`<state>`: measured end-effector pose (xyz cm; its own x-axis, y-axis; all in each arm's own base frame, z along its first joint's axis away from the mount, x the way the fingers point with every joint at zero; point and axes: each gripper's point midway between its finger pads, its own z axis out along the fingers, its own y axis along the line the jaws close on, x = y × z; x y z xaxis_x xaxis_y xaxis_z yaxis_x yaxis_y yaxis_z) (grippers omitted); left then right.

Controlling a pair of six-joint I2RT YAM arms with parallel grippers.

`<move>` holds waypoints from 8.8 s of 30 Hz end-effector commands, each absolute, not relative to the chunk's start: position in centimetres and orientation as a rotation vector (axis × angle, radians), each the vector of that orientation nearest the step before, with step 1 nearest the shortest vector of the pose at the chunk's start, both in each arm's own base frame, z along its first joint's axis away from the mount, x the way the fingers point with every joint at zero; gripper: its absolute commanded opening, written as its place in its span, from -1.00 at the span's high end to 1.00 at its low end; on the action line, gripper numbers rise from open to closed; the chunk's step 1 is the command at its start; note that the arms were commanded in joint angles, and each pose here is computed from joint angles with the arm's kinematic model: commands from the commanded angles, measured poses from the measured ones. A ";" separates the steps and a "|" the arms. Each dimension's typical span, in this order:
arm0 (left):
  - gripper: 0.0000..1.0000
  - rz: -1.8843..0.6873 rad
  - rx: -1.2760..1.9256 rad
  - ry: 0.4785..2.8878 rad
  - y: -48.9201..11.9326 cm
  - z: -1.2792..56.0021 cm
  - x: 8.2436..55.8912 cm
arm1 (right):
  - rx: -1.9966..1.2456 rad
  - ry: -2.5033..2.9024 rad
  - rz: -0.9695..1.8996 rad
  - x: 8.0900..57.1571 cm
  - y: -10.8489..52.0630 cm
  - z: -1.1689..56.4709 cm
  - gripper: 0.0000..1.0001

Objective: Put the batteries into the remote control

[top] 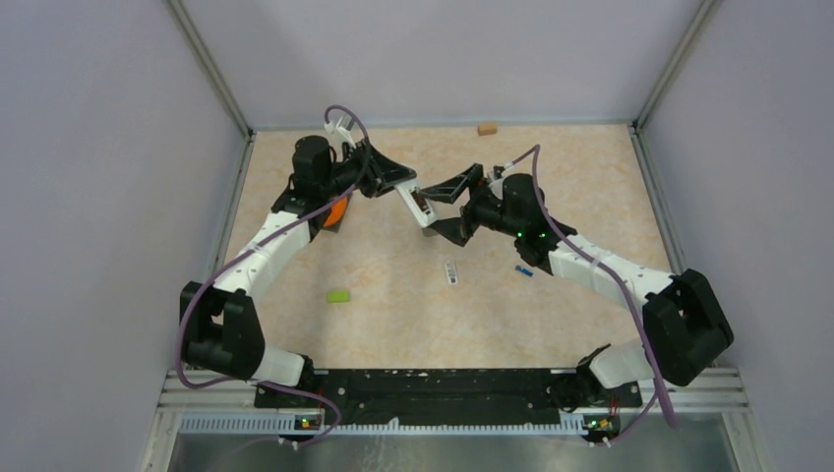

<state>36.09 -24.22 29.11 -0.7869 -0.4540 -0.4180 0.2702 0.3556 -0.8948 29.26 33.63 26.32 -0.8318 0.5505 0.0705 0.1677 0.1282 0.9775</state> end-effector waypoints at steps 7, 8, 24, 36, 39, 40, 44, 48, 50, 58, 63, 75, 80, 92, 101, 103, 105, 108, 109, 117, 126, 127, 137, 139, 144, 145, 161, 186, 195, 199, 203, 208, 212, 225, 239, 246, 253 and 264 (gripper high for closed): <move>1.00 -1.558 -0.112 1.956 -24.9 30.8 35.6 | 0.673 2.006 1.864 30.2 35.0 29.6 -0.83; 1.00 -1.564 -0.117 1.965 -24.9 30.6 35.5 | 0.671 1.998 1.867 30.3 35.0 29.7 -0.84; 1.00 -1.593 -0.064 1.985 -25.4 30.0 34.7 | 0.662 1.985 1.874 30.8 35.4 29.5 -0.67; 1.00 -1.614 -0.009 1.928 -25.4 30.7 34.0 | 0.671 1.968 1.908 30.6 35.5 28.6 -0.41; 1.00 -1.615 -0.004 1.920 -25.5 30.8 34.0 | 0.687 1.967 1.931 30.4 35.6 28.3 -0.37; 1.00 -1.615 -0.002 1.918 -25.5 30.9 34.0 | 0.690 1.970 1.932 30.4 35.6 28.2 -0.35; 1.00 -1.639 -0.019 1.901 -25.5 31.5 34.1 | 0.693 1.982 1.938 30.2 35.6 27.8 -0.14; 1.00 -1.657 -0.027 1.875 -25.6 32.6 34.2 | 0.716 1.986 1.938 30.1 35.5 27.4 0.09; 1.00 -1.658 -0.030 1.877 -25.6 32.7 34.1 | 0.708 1.989 1.932 30.1 35.5 27.4 0.17; 1.00 -1.607 -0.020 1.917 -25.2 32.1 34.1 | 0.523 1.968 1.858 30.1 35.6 28.6 -0.20; 1.00 -1.567 0.035 1.922 -24.8 31.5 34.0 | 0.366 1.955 1.734 30.2 34.4 29.9 -0.60; 1.00 -1.414 0.306 1.802 -23.3 33.1 32.0 | -0.269 1.804 0.906 29.7 25.7 29.6 -0.46; 1.00 -1.360 0.435 1.686 -22.8 35.1 30.3 | -0.594 1.977 0.527 29.6 22.4 23.7 -0.40; 1.00 -1.248 0.368 1.595 -20.1 37.7 30.2 | -0.750 2.570 0.094 27.3 14.4 10.6 -0.34; 1.00 -1.278 0.350 1.582 -19.8 38.1 30.1 | -0.709 2.730 0.039 28.0 12.4 5.9 -0.24; 1.00 -1.283 0.349 1.582 -19.7 38.2 30.0 | -0.697 2.752 0.028 28.2 12.1 5.0 -0.18; 1.00 -1.287 0.349 1.582 -19.7 38.1 30.0 | -0.691 2.780 0.010 28.3 11.8 4.1 -0.09; 1.00 -1.281 0.338 1.581 -19.5 38.1 30.0 | -0.683 2.806 -0.048 28.4 11.1 3.3 0.01; 1.00 -1.279 0.334 1.579 -19.5 38.1 30.0 | -0.685 2.806 -0.049 28.4 11.1 3.2 0.02; 1.00 -1.267 0.323 1.567 -19.2 38.4 30.1 | -0.694 2.842 0.019 28.0 10.9 1.6 0.20; 1.00 -1.285 0.320 1.577 -19.3 38.2 30.3 | -0.620 2.879 0.043 28.6 11.0 1.0 0.60; 1.00 -1.286 0.319 1.577 -19.3 38.2 30.3 | -0.603 2.892 0.042 28.6 11.1 0.9 0.66; 1.00 -1.323 0.285 1.613 -19.5 36.3 30.7 | -0.422 2.797 0.097 30.6 12.4 3.2 1.00; 1.00 -1.361 0.272 1.631 -19.8 35.8 30.7 | -0.376 2.720 0.200 31.4 13.9 5.6 1.00; 1.00 -1.451 0.239 1.681 -21.8 34.7 31.4 | -0.259 2.523 0.434 32.4 17.8 13.9 1.00; 1.00 -1.468 0.240 1.698 -22.5 34.2 31.5 | -0.242 2.488 0.499 32.3 18.7 15.7 1.00; 1.00 -1.914 0.135 1.833 -32.6 27.8 33.3 | -0.236 2.364 0.952 26.6 26.1 28.2 1.00; 1.00 -1.916 0.025 1.932 -33.9 24.4 34.3 | -0.292 2.467 0.833 27.7 27.4 23.8 0.89; 1.00 -1.920 0.022 1.935 -33.8 24.3 34.2 | -0.293 2.498 0.802 27.9 27.2 23.1 0.62; 1.00 -1.923 0.026 1.935 -33.9 24.4 34.2 | -0.285 2.491 0.803 28.1 27.3 23.4 0.54; 1.00 -1.923 0.027 1.936 -33.9 24.4 34.2 | -0.276 2.471 0.795 28.4 27.2 24.2 0.39; 1.00 -1.926 0.022 1.937 -33.8 24.5 34.2 | -0.252 2.418 0.801 28.6 27.1 26.2 0.11; 1.00 -1.974 -0.034 1.944 -33.8 25.3 34.3 | -0.221 2.299 0.859 28.5 26.9 29.3 -0.23; 1.00 -2.352 -0.398 1.862 -32.8 33.3 34.1 | 0.193 1.929 1.092 27.7 24.4 34.7 -0.57; 1.00 -2.360 -0.427 1.767 -32.3 36.6 34.5 | 0.191 1.823 1.271 26.8 25.6 35.3 -0.37; 1.00 -2.367 -0.416 1.764 -32.3 36.8 34.4 | 0.145 1.689 1.358 26.4 25.9 36.9 -0.20; 1.00 -2.360 -0.419 1.770 -32.2 36.4 34.3 | 0.185 1.638 1.375 26.2 25.3 37.2 -0.34; 1.00 -2.351 -0.353 1.761 -32.2 37.1 33.8 | 0.274 1.648 1.403 27.1 25.4 36.4 -0.10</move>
